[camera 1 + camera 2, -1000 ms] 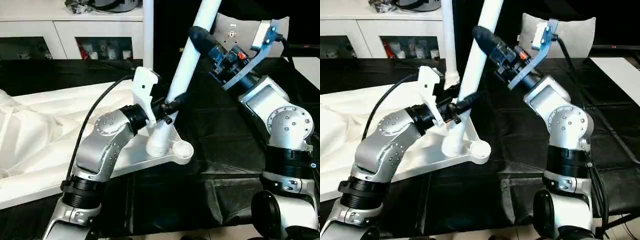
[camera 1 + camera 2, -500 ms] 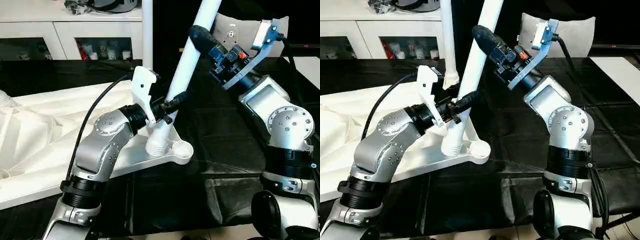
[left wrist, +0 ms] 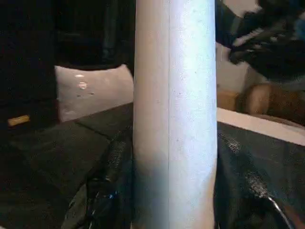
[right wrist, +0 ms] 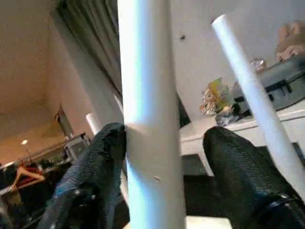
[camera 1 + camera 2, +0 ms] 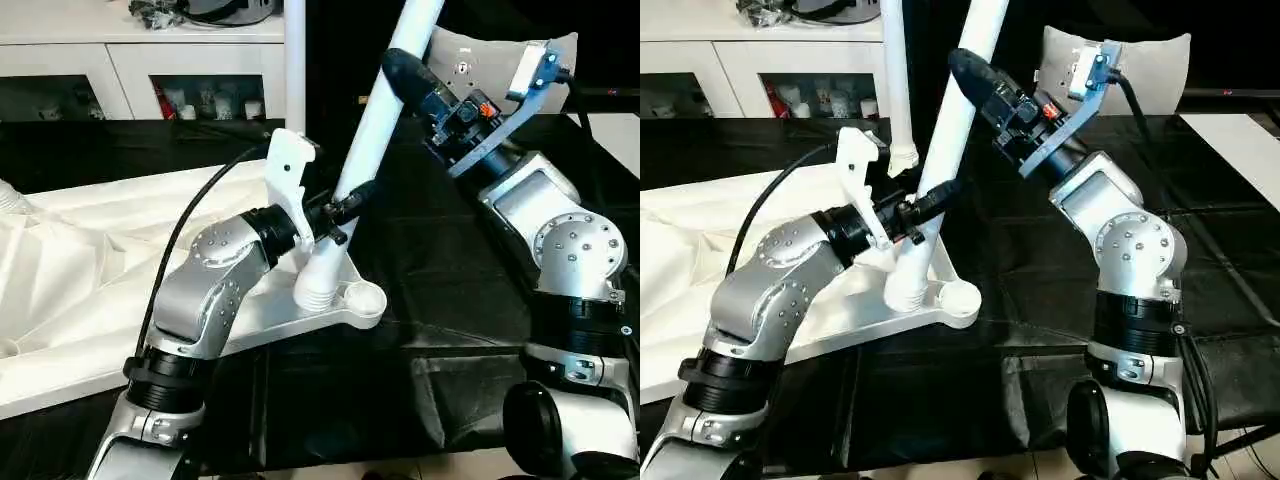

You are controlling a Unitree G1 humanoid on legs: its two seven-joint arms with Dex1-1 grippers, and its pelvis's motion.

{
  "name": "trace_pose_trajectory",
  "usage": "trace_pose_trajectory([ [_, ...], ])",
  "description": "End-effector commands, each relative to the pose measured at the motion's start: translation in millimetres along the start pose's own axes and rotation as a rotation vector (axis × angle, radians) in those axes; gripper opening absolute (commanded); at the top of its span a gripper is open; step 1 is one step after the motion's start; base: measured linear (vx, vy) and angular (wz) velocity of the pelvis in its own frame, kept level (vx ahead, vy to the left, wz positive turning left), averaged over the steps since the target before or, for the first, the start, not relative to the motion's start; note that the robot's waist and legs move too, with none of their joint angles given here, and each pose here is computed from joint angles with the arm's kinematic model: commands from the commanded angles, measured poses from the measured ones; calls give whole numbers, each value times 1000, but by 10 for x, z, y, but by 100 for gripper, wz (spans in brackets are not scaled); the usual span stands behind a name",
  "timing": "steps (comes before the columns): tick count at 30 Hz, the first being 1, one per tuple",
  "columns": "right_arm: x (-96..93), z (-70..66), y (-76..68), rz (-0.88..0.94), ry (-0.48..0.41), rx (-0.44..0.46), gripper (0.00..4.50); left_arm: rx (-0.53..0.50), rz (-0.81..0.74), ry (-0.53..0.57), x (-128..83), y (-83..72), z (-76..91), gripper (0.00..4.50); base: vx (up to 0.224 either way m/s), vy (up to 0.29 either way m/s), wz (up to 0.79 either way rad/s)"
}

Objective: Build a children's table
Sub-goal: Insert table leg to table base

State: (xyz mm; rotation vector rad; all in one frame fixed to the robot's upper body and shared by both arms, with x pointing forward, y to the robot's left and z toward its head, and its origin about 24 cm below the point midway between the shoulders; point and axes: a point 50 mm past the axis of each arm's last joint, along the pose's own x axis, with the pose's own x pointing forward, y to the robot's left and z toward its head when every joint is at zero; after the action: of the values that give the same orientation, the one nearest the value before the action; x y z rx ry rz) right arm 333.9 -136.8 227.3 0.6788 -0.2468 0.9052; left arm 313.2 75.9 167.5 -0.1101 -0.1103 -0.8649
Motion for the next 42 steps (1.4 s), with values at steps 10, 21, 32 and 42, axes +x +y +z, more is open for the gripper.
trace_pose_trajectory([
  [10, -226, 200, -170, -179, -93, 5, 387, -166, 148, -99, 11, 209, 180, 182, 0, 0, 0],
  [21, -600, 55, -316, -259, 117, -43, 442, -431, 72, -237, 20, 228, 418, 182, 0, 0, 0],
  [32, -681, -393, -66, -47, 424, -126, 442, -367, 60, -177, 66, 152, 400, 182, 0, 0, 0],
  [42, -488, -743, -58, -114, 496, -175, 442, -152, 112, -185, 240, -25, 389, 182, 0, 0, 0],
])
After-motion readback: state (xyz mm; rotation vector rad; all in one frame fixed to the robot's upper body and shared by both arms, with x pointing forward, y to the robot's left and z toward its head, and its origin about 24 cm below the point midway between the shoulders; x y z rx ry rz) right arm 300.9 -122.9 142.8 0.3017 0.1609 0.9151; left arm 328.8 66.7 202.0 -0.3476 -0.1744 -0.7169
